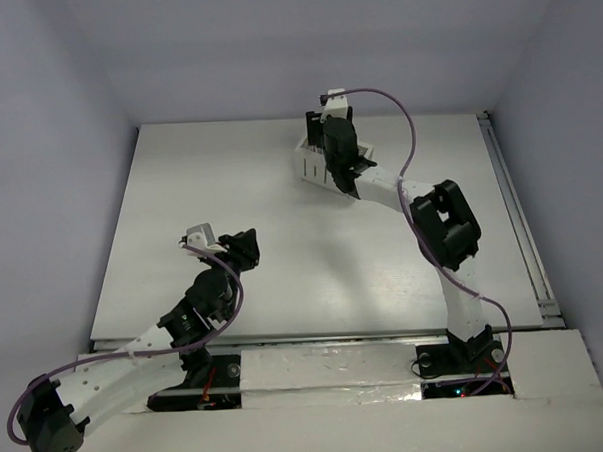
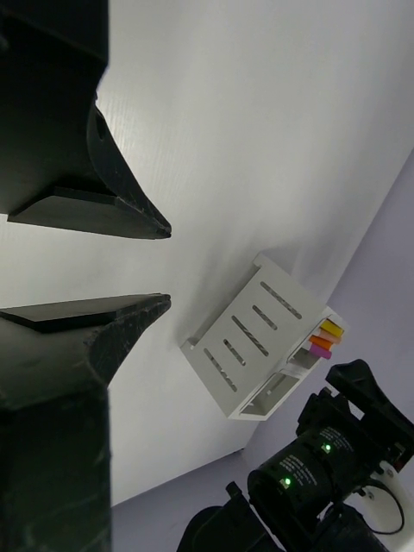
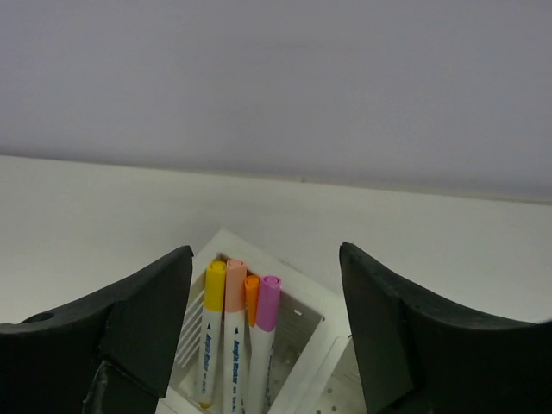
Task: Sort the stationery into containers
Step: Place the pen in the storage box, then reset both arms
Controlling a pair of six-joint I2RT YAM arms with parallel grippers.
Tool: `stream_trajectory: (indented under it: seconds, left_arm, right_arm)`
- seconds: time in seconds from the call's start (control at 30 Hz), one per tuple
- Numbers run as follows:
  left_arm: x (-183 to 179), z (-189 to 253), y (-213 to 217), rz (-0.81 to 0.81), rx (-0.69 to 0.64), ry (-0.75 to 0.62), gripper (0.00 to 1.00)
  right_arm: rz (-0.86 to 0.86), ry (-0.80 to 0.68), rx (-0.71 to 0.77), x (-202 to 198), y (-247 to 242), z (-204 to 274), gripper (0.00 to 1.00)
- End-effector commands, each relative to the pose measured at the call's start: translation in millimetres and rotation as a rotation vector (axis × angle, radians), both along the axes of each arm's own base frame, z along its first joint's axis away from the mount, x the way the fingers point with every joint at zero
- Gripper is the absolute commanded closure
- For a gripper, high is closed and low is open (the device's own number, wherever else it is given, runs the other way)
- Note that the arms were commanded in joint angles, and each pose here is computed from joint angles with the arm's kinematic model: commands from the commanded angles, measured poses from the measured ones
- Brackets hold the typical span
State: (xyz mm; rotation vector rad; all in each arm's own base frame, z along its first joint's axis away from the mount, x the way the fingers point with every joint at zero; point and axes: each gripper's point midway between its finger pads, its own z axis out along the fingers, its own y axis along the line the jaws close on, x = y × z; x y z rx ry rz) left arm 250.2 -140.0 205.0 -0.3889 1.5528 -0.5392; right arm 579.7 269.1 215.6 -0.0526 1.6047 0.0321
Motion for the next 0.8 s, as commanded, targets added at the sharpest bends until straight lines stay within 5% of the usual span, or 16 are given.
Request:
stream_trajectory:
  seconds: [0.0,0.17,0.2,0.23,0.27,0.3,0.37,0.4,0.63,0.67,0.7,0.77]
  left_arm:
    - [2,15,-1,0.003,-0.047,-0.039,0.71]
    - [1,19,-5,-0.02,-0.052,-0.038,0.64]
    - [1,20,-6,-0.025,-0.069,-0.033,0.63]
    - [0,20,-8,-0.037,-0.072,-0.023,0.61]
    - [-1,20,-10,-0.045,-0.086,-0.018,0.6]
    - [-3,23,-10,-0.054,-0.106,-0.023,0.57]
    - [-7,28,-16,-0.104,-0.128,-0.037,0.5]
    - [-11,35,-19,-0.131,-0.145,-0.053,0.47]
    - [-20,77,-9,-0.131,-0.187,-0.042,0.27]
    - [-21,92,-6,-0.13,-0.204,-0.056,0.26]
    - [-23,98,-4,-0.129,-0.204,-0.061,0.25]
    - [-26,111,0,-0.131,-0.207,-0.075,0.23]
  right_arm:
    - [0.017,-0.126,0.1,-12,-3,72,0.24]
    - [0.043,-0.155,0.238,-47,-17,122,0.21]
    - [0.047,-0.129,0.24,-58,-22,112,0.24]
    - [0.057,-0.168,0.298,-76,-31,141,0.37]
    - [0.056,-0.13,0.293,-78,-31,119,0.37]
    - [0.061,-0.172,0.335,-98,-44,147,0.7]
    - [0.059,-0.124,0.351,-123,-58,127,1.0]
    - [0.069,-0.169,0.411,-147,-72,156,1.0]
    - [0.088,-0.217,0.532,-261,-141,159,0.98]
    - [0.072,-0.208,0.528,-269,-149,153,0.91]
    - [0.054,-0.192,0.518,-275,-155,139,0.7]
    - [0.004,-0.197,0.532,-290,-174,137,0.43]
